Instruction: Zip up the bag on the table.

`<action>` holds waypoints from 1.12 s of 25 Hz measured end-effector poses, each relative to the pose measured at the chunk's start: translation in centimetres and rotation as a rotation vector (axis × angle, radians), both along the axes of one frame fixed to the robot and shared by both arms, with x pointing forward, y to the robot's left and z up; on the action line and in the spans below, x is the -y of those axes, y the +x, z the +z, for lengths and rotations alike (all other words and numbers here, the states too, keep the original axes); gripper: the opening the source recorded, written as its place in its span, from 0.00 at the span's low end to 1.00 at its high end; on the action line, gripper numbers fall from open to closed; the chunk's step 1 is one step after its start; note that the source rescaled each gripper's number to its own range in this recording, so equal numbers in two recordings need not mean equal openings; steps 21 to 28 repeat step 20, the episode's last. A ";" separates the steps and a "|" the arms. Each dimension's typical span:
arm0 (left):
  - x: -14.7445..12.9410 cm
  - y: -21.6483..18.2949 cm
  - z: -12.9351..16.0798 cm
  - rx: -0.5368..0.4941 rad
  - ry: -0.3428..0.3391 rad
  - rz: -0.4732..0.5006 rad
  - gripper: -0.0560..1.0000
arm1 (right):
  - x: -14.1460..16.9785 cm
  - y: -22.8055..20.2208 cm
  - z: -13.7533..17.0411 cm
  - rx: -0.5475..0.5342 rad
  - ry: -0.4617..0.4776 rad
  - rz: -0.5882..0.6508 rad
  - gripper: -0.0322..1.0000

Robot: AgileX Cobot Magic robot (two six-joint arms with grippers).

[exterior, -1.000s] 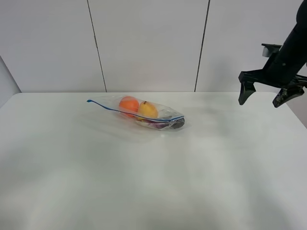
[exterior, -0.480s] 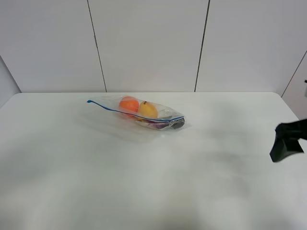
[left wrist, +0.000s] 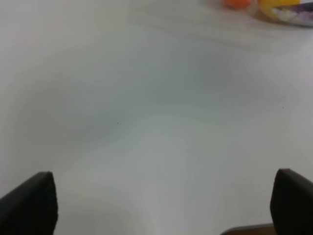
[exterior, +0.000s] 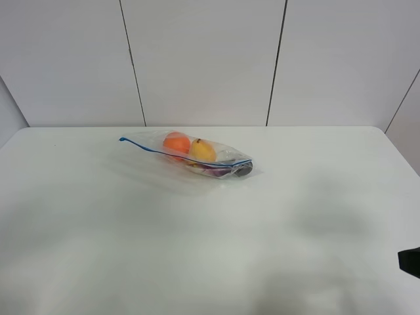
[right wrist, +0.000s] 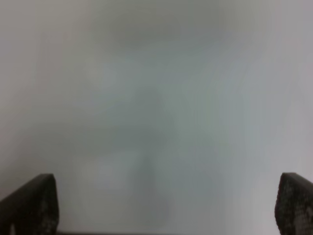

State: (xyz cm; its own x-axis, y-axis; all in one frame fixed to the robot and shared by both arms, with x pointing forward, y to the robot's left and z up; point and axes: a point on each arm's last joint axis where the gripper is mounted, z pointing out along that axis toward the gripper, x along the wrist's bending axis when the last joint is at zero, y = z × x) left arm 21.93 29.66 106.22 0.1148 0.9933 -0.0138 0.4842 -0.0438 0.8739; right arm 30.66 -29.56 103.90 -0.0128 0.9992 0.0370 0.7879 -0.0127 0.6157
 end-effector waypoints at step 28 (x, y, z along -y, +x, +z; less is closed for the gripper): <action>0.0 0.0 0.0 0.000 0.000 0.000 1.00 | -0.2 -7.1 1.4 0.468 -0.017 -0.005 0.95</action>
